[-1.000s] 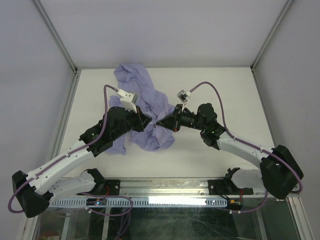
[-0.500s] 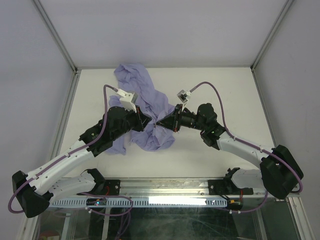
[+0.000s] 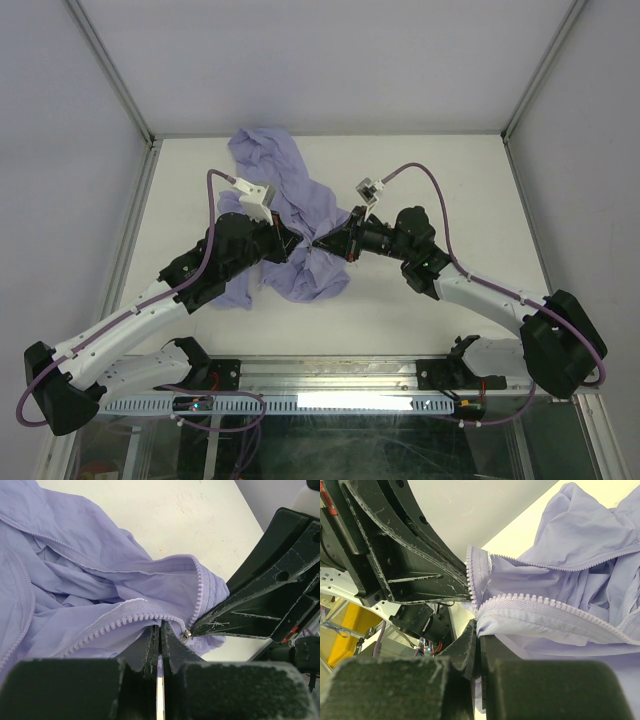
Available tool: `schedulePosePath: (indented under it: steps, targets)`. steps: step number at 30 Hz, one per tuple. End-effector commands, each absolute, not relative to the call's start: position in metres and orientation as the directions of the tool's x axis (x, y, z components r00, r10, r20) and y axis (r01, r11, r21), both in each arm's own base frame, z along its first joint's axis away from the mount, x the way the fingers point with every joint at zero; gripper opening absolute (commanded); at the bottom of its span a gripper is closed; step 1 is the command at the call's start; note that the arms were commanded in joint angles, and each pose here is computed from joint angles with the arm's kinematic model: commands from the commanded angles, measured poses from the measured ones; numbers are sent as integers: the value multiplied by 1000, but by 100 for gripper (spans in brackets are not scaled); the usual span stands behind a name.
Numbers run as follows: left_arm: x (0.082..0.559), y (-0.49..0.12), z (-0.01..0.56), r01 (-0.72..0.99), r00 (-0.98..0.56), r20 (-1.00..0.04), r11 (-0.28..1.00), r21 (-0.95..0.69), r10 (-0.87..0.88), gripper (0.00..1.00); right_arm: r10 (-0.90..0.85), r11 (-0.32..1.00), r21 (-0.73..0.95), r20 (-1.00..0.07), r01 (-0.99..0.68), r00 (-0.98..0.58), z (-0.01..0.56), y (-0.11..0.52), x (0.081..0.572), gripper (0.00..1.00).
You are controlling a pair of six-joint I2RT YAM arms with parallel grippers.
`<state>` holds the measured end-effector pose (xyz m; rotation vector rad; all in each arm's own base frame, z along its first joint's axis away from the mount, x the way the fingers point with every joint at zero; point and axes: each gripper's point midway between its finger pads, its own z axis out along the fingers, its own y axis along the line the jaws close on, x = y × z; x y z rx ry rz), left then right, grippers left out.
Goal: Zip up the jacket
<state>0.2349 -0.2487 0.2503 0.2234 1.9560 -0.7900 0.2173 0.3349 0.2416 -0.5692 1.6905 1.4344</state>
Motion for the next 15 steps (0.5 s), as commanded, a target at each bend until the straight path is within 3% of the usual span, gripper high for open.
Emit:
schedulePosePath:
  steps: [1,15]
  targets:
    - [231,-256,265,499,-489,-852,741,-449,-187,0,256,210,526,-843,-824,-473,283,335,219,0]
    - [218,-262,247,544,-519,-852,743,-390,-68,0,226,184,484,-868,-855,-443,296,344,224,0]
